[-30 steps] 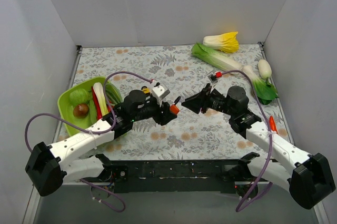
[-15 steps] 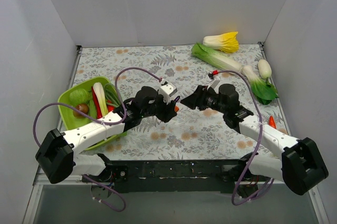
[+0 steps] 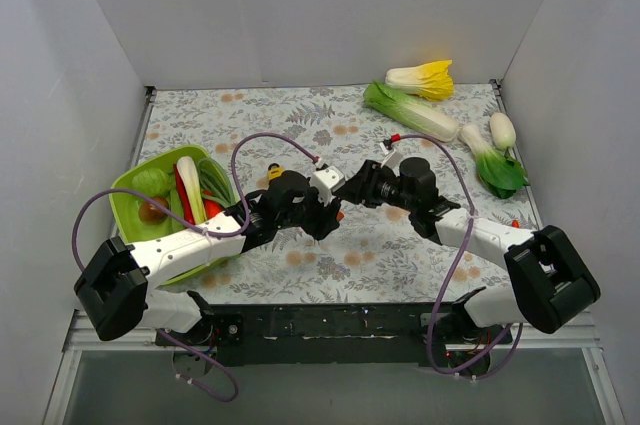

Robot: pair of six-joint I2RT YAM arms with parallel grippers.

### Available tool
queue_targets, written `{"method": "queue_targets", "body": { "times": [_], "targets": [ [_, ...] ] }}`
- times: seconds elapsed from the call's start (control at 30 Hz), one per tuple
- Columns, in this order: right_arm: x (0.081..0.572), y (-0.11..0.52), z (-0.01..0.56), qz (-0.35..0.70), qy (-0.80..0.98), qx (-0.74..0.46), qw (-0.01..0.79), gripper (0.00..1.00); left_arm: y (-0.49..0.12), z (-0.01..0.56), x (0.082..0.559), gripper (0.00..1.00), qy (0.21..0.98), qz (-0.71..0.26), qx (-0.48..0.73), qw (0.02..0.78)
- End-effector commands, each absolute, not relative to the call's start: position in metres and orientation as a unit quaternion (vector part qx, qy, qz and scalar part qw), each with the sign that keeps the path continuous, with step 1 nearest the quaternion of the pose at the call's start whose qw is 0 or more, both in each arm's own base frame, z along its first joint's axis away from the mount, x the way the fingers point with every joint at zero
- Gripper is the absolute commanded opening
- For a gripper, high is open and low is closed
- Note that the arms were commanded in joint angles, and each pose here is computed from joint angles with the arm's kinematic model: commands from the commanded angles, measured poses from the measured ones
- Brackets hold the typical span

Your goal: Unlock with the key

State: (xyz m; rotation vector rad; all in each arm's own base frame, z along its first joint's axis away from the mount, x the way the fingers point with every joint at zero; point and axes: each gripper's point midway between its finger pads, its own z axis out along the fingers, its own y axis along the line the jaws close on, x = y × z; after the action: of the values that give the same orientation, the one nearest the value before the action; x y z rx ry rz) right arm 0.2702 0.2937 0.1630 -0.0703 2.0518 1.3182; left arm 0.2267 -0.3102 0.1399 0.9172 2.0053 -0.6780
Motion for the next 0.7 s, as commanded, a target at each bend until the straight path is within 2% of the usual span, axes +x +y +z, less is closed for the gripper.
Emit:
{"method": "queue_targets", "body": {
  "times": [0.0,0.4,0.57,0.67],
  "targets": [
    [0.274,0.311,0.187,0.544,0.759,-0.035,0.354,0.55,-0.315,0.17,0.239,0.0,0.772,-0.268,0.357,0.452],
    [0.267,0.319,0.198,0.593,0.727,-0.037,0.344,0.32,-0.315,0.164,0.239,0.0,0.777,-0.261,0.36,0.446],
    [0.268,0.316,0.189,0.575,0.74,-0.035,0.347,0.32,-0.315,0.163,0.239,0.0,0.782,-0.261,0.351,0.443],
    [0.27,0.312,0.187,0.56,0.746,-0.037,0.36,0.45,-0.314,0.165,0.241,0.0,0.788,-0.26,0.339,0.444]
  ]
}}
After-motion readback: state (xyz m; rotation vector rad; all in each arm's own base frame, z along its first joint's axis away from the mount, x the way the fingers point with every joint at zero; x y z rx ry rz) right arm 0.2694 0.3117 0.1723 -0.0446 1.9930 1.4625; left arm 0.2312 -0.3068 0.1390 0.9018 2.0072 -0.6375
